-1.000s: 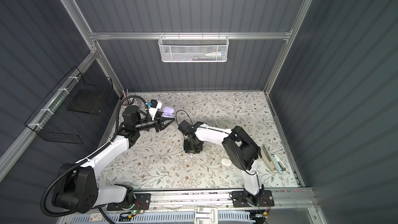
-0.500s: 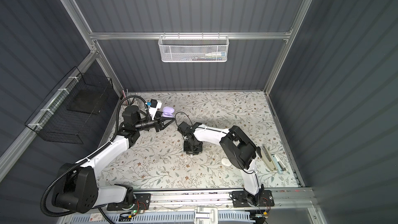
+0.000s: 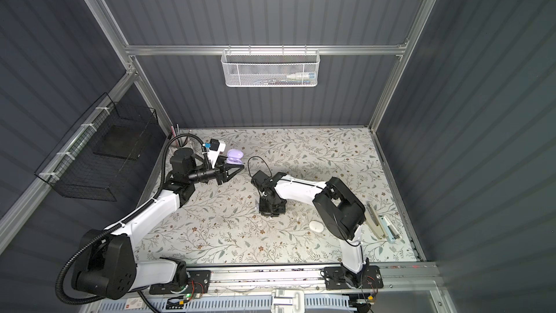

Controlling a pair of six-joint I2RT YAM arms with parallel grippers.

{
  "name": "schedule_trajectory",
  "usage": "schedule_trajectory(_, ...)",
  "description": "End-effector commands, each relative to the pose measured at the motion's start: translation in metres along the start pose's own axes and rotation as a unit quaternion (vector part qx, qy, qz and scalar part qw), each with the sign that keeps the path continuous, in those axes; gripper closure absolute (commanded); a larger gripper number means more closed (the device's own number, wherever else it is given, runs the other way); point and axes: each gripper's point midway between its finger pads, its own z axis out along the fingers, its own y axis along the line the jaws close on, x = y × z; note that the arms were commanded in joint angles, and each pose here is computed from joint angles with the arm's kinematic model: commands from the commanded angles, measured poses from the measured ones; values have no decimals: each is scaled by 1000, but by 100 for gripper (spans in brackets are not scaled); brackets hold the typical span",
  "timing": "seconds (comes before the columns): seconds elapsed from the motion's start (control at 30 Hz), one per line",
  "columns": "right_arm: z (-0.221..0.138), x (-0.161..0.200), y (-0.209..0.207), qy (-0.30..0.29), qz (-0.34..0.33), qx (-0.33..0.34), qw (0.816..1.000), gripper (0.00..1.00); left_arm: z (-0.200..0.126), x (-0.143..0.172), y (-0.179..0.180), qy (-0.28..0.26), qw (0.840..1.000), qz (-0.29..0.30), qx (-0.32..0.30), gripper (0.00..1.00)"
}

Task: Insert wireless bluetooth earbuds into charging case
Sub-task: Pick up the wireless bluetooth earbud from the center of the table, then insert the wireless bluetooth earbud into the charging case.

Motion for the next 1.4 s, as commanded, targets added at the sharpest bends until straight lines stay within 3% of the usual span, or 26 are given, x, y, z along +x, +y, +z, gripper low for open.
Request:
schedule_trajectory(0.0, -28, -11, -4, -39, 17, -27, 999, 86, -2, -10, -10, -7, 1000, 14, 14, 86)
schedule_trajectory(0.17, -75, -19, -9, -88, 19, -78, 993, 87, 4, -10, -20, -2, 999, 18, 37, 86)
schedule_trajectory(0.33, -149, -36, -4, -173, -5, -159, 972, 88, 17, -14, -40, 4, 997, 22, 76, 86)
schedule_trajectory(0.5, -234, -43, 14, -251, -68, -245, 934, 88, 38, -23, -74, 6, 990, 35, 135, 86)
schedule_trajectory(0.7, -314, -25, 37, -285, -148, -334, 886, 87, 47, -41, -96, -12, 982, 29, 187, 86)
schedule_trajectory(0.93, -354, -6, 46, -284, -193, -380, 859, 88, 60, -55, -124, -29, 971, 46, 231, 86)
schedule_trajectory(1.37, -358, 2, 27, -280, -190, -382, 860, 87, 80, -68, -177, -43, 952, 77, 293, 86)
